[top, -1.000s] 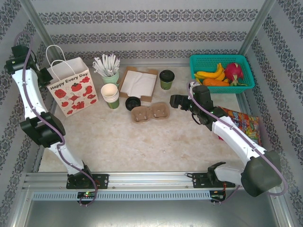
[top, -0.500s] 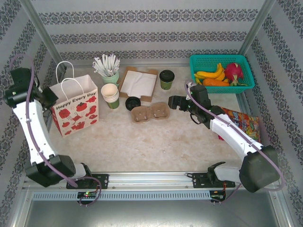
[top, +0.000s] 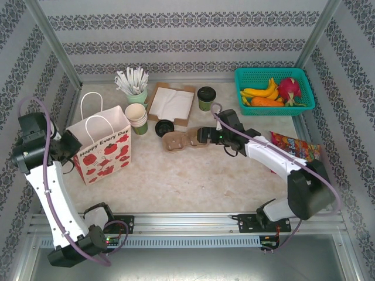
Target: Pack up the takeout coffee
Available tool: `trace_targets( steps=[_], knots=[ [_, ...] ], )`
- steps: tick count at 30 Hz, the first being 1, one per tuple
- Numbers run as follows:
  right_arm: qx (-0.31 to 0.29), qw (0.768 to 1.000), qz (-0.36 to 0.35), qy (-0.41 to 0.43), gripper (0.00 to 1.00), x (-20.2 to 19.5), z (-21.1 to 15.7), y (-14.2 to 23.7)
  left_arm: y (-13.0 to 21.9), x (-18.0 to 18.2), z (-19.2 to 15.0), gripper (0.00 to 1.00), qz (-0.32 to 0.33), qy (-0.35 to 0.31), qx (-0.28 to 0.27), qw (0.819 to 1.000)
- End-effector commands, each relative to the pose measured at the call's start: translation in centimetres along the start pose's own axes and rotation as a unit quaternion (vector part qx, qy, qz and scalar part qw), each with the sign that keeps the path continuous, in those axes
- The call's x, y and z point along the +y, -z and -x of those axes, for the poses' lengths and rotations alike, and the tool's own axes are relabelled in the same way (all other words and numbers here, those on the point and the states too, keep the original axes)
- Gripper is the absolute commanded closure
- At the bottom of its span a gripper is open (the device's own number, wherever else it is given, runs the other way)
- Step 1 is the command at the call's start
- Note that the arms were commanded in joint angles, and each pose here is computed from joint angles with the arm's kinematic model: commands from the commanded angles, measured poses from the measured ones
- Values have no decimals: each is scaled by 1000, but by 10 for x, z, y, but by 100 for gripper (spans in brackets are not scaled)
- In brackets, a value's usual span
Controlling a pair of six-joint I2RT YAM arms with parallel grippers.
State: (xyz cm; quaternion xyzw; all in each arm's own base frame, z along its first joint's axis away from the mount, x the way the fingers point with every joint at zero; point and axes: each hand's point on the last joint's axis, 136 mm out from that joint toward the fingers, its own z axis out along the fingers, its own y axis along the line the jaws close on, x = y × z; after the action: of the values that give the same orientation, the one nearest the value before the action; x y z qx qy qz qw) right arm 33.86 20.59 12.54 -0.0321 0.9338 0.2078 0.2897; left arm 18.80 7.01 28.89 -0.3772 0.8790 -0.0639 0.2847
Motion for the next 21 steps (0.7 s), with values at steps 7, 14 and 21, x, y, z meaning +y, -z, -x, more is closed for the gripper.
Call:
trace_targets(
  steps=[7, 14, 21],
  knots=[
    [67, 997, -39, 26, 18, 34, -10, -49, -3, -25, -49, 100, -74, -23, 92, 993],
    [110, 989, -95, 41, 38, 42, -9, -86, -7, -44, -57, 100, -116, -26, 100, 988],
    [127, 984, -115, 52, 52, 43, -11, -103, -9, -61, -69, 100, -133, -26, 120, 983]
  ],
)
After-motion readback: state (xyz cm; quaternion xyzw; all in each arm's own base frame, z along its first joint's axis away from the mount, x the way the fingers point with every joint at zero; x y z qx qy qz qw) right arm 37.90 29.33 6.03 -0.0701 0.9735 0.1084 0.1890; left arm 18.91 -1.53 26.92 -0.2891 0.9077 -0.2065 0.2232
